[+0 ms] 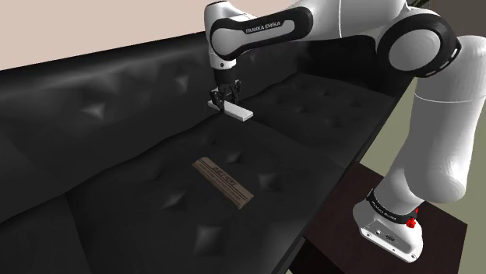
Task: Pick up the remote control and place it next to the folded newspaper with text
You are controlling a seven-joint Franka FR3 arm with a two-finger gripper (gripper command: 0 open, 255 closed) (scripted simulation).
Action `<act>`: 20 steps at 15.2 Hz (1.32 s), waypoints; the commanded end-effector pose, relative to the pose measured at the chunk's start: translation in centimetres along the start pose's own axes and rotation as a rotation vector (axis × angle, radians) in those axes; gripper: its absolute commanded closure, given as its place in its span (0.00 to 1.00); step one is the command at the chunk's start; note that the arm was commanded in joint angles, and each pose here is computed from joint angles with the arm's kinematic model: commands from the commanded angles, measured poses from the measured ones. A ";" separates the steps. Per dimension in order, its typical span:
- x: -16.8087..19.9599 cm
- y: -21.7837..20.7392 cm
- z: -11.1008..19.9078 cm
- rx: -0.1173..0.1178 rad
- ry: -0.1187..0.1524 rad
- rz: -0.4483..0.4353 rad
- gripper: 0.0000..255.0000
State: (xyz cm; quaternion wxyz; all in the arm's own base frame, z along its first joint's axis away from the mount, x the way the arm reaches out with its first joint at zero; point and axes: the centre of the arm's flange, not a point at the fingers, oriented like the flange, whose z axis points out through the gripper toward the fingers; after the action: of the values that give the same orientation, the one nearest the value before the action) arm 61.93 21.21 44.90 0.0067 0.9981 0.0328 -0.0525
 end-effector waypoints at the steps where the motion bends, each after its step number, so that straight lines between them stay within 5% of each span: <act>1: 0.5 -2.7 -0.2 0.000 0.001 0.001 1.00; 13: 3.3 -18.6 -1.2 0.000 0.001 0.001 1.00; 20: 3.7 -18.6 2.4 0.000 0.001 0.001 1.00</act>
State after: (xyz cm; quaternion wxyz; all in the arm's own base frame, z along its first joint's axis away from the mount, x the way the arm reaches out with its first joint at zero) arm 64.12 40.05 42.40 0.0070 0.9981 0.0322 -0.0530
